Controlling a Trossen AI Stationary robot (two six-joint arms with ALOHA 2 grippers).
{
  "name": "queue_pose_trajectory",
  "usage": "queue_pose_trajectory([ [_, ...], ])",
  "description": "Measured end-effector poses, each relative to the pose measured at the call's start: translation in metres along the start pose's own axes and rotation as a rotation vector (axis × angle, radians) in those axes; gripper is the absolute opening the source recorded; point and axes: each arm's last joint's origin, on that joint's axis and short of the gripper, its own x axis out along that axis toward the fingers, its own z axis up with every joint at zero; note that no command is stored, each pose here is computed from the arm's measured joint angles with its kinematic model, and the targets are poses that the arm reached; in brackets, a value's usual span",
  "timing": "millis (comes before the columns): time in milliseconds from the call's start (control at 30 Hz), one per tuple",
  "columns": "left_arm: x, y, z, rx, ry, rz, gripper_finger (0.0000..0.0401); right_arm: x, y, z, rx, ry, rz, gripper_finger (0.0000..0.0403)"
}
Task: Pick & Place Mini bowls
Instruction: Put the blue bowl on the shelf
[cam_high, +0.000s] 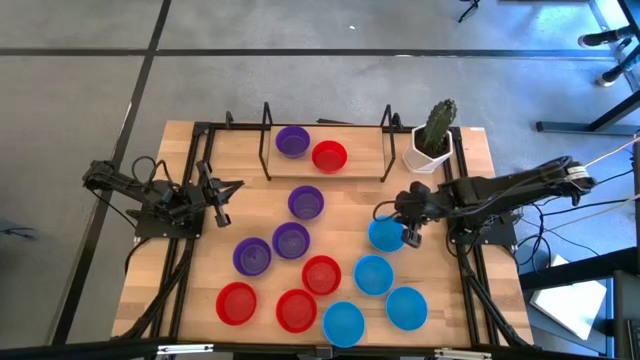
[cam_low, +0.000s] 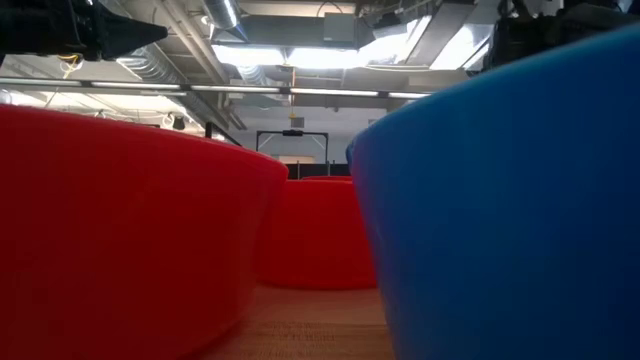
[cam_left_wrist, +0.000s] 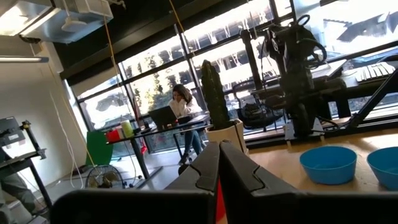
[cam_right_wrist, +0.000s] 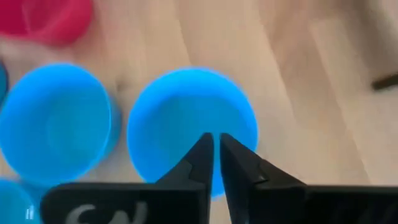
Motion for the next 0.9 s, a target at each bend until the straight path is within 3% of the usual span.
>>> queue_pose_trajectory([
  [267,0.000,0.000,0.000,0.002,0.002,-0.001,0.0004,0.006,-0.002,0.008,-0.010,0.073,-0.047,0.0101],
  [567,0.000,-0.001,-0.003,0.024,0.024,-0.012,0.0007,0.025,-0.010,0.013,-0.136,0.156,-0.098,0.0201],
  [900,0.000,-0.001,-0.003,0.025,0.024,-0.012,0.0002,0.053,-0.016,0.018,-0.145,0.234,-0.153,0.0250],
])
